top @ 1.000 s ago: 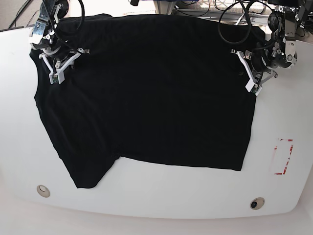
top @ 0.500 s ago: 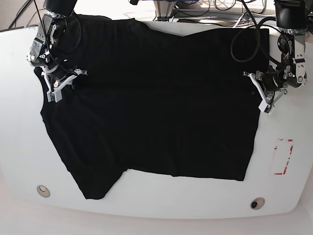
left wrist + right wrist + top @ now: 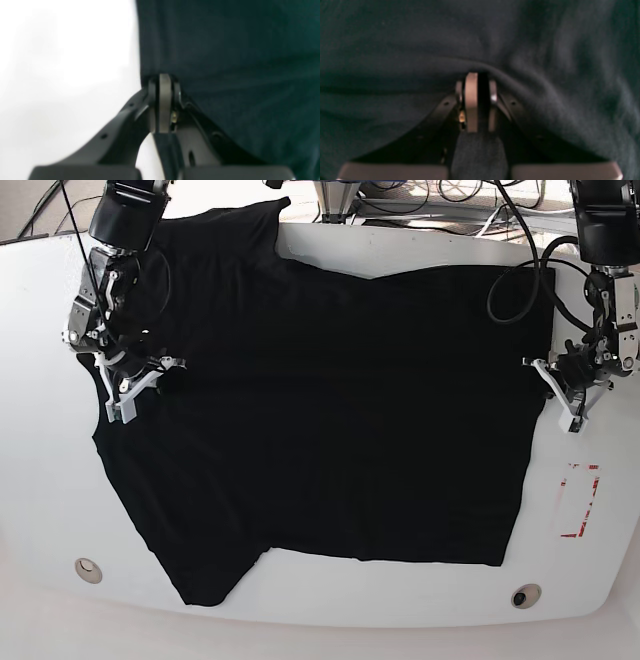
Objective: Layout the t-shirt on the table in an organized manner, then fold the t-shirt properly
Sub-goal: 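Pull the shirt sides outward with both grippers to square the body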
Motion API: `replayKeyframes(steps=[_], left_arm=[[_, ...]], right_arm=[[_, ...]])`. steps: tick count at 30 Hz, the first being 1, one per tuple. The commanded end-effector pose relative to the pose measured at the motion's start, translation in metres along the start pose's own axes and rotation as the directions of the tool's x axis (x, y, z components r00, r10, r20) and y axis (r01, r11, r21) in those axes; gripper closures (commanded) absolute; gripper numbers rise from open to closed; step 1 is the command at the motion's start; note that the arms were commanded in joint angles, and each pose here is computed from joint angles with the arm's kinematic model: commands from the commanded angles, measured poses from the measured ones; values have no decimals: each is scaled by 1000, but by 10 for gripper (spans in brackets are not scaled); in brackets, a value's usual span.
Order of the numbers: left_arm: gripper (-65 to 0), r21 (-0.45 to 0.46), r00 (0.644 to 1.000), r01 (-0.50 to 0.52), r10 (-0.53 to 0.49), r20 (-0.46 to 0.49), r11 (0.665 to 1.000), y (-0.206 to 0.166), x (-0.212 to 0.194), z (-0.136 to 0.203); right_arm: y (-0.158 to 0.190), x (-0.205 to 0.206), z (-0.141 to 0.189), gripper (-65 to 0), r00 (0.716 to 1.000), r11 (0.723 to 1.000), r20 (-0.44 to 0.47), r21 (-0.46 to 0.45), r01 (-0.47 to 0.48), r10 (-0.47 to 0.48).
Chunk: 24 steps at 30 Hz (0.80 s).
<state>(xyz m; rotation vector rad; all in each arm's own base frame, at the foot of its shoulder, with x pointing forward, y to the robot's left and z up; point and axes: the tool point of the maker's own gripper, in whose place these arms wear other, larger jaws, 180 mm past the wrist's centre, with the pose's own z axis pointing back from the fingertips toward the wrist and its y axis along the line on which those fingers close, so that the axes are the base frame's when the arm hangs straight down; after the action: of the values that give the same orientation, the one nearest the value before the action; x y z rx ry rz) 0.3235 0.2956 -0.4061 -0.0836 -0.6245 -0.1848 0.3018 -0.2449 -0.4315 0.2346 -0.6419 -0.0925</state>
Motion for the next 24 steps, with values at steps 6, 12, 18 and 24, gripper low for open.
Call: replayKeyframes(steps=[6, 12, 18, 24], left_arm=[[0, 4, 992, 20, -21, 123, 1000, 6, 47, 0], [0, -10, 989, 50, -48, 143, 999, -2, 56, -2], [0, -16, 976, 97, -92, 197, 995, -14, 75, 8], [0, -25, 963, 171, -162, 213, 985, -37, 76, 26]], right_arm=[[-8, 6, -15, -59, 999, 1000, -41, -25, 12, -13], [-2, 14, -23, -59, 999, 999, -25, -12, -46, 45], [4, 25, -18, -59, 998, 998, 6, -4, -61, 61], [18, 46, 9, -106, 984, 987, 79, -20, -160, 161]])
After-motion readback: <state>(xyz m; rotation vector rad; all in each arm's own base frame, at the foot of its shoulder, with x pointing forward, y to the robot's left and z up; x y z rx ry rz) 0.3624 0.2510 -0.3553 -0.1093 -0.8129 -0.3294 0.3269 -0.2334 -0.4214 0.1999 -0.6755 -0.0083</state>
